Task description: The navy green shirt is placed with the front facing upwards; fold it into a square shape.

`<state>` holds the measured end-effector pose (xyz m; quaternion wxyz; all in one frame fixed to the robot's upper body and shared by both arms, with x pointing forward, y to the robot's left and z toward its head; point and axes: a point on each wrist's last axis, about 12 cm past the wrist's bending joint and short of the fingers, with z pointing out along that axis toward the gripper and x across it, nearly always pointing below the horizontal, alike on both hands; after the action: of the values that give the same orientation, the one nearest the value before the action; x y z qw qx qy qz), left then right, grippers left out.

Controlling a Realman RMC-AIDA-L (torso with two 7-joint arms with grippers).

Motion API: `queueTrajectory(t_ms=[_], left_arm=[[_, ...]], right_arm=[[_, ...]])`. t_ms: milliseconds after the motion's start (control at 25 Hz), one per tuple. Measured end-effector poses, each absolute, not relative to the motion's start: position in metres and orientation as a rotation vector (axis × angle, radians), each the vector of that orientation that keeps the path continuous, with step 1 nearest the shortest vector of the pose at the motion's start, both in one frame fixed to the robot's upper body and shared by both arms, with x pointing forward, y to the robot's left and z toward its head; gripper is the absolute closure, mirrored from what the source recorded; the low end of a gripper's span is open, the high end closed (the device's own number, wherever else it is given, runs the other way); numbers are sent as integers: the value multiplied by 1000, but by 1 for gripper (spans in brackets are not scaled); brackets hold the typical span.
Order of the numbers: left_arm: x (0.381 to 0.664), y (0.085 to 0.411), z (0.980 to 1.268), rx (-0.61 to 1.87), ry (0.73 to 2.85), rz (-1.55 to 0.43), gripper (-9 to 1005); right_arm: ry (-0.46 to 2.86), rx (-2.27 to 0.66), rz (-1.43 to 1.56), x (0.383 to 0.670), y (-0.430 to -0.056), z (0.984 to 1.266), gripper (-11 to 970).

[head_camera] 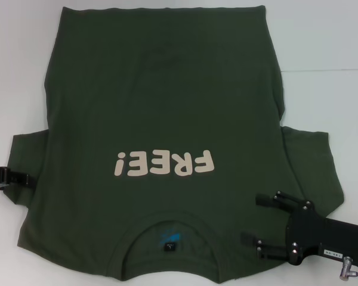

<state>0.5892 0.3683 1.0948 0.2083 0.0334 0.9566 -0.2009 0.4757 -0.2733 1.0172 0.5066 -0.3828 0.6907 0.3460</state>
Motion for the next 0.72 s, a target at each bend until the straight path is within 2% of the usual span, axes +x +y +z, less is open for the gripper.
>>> queueTrajectory(t_ms=[240, 640, 720], left_arm=[[591, 367, 1095, 109, 2661, -536, 436], [592, 367, 1095, 118, 2662, -521, 685], [592, 366, 1095, 128, 2667, -516, 777]], right_arm=[[1664, -920, 835, 476, -274, 1017, 42], [1660, -917, 835, 476, -274, 1018, 42], [1659, -917, 835, 476, -274, 1018, 42]])
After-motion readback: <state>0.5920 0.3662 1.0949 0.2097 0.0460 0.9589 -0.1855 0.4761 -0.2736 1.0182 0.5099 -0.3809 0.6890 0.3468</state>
